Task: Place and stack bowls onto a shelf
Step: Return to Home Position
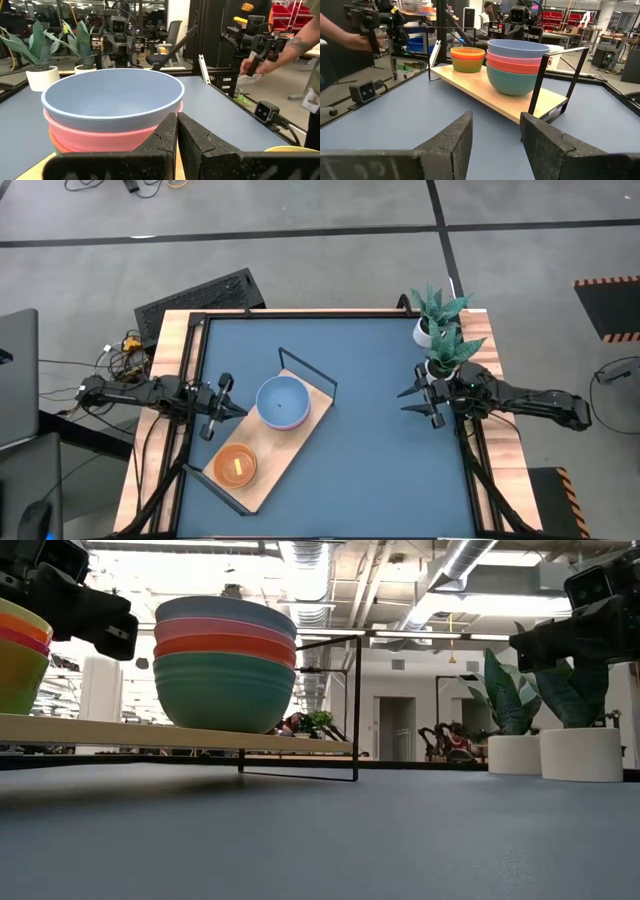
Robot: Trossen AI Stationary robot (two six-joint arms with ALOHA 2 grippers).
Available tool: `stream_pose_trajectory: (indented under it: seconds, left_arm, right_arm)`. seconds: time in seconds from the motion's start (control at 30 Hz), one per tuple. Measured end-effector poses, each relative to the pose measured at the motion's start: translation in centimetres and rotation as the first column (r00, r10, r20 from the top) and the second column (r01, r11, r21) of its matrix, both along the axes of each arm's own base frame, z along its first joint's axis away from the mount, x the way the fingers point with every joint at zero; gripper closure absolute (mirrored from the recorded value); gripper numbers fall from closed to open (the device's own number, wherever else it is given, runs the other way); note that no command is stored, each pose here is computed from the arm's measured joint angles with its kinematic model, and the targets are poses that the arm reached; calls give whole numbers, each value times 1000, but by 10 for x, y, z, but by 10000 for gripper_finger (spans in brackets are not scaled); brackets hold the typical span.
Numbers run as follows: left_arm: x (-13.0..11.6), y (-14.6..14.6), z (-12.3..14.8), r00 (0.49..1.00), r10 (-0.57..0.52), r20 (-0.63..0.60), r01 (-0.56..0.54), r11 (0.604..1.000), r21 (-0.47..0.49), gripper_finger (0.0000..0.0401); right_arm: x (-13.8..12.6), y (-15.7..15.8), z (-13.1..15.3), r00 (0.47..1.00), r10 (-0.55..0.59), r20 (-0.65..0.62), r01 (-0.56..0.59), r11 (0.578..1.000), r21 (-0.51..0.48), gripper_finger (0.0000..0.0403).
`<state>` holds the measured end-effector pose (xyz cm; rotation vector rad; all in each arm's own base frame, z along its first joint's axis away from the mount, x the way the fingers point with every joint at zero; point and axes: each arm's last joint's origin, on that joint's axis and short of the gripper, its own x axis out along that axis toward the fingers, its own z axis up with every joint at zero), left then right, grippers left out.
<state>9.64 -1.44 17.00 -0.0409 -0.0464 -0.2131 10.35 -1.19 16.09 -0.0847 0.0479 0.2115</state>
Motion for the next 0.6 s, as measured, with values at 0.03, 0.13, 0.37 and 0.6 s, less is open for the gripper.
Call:
stream_pose_trajectory:
  seconds: [0.03,0.13,0.37,0.6]
  left_arm:
    - [0,0,0,1000,0,0,0,1000,0,401]
    - [0,0,0,1000,0,0,0,1000,-2,401]
    - [0,0,0,1000,0,-1,0,1000,-1,401]
    - [0,0,0,1000,1,-1,-1,1000,-2,401]
  right_arm:
    - [0,0,0,1000,0,0,0,1000,0,214]
    - [0,0,0,1000,0,4,0,1000,-1,214]
    - [0,0,1,1000,0,6,0,1000,-1,214]
    - [0,0,1,1000,1,8,-1,1000,-2,214]
